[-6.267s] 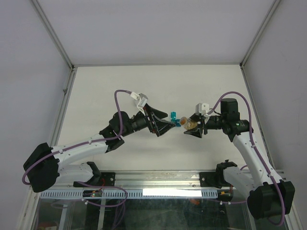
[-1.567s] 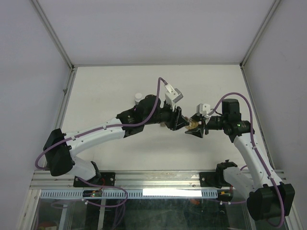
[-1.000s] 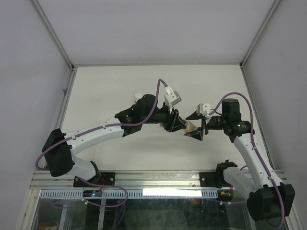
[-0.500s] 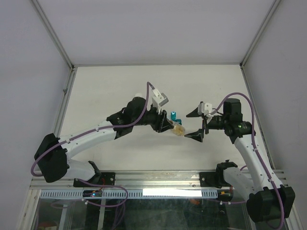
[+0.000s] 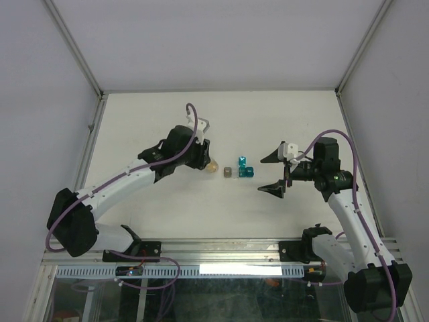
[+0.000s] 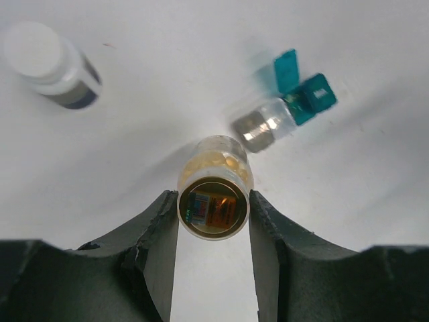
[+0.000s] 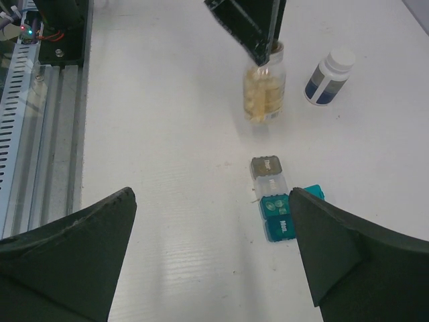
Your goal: Sort the pills into containers
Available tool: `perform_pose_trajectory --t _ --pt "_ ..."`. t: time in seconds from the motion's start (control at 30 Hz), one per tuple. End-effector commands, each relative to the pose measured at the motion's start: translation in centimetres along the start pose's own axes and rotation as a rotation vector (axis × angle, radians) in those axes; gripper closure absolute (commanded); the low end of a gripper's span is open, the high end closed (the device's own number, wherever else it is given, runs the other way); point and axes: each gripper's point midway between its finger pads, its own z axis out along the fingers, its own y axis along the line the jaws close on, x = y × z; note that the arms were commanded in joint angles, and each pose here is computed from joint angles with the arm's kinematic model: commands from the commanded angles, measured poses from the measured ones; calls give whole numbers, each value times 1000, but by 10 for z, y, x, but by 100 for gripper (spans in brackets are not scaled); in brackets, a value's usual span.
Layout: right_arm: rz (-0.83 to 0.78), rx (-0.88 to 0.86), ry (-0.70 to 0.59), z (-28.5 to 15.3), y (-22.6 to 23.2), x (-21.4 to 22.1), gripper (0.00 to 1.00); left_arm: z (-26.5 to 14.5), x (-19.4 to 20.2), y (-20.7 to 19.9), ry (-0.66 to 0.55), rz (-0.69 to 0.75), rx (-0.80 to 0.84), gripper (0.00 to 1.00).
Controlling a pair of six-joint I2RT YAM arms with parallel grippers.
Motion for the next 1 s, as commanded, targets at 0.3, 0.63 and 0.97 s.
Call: perform_pose_trajectory --t 0.3,0.63,0.97 --pt "-53 12 -43 -2 -6 -18 1 -16 -75 112 116 57 -453 100" --pt "-54 15 -42 -2 -6 -18 1 -31 -97 147 116 48 -523 100" --pt "-52 19 -39 -2 -7 -17 0 -7 -99 205 147 -21 -567 100"
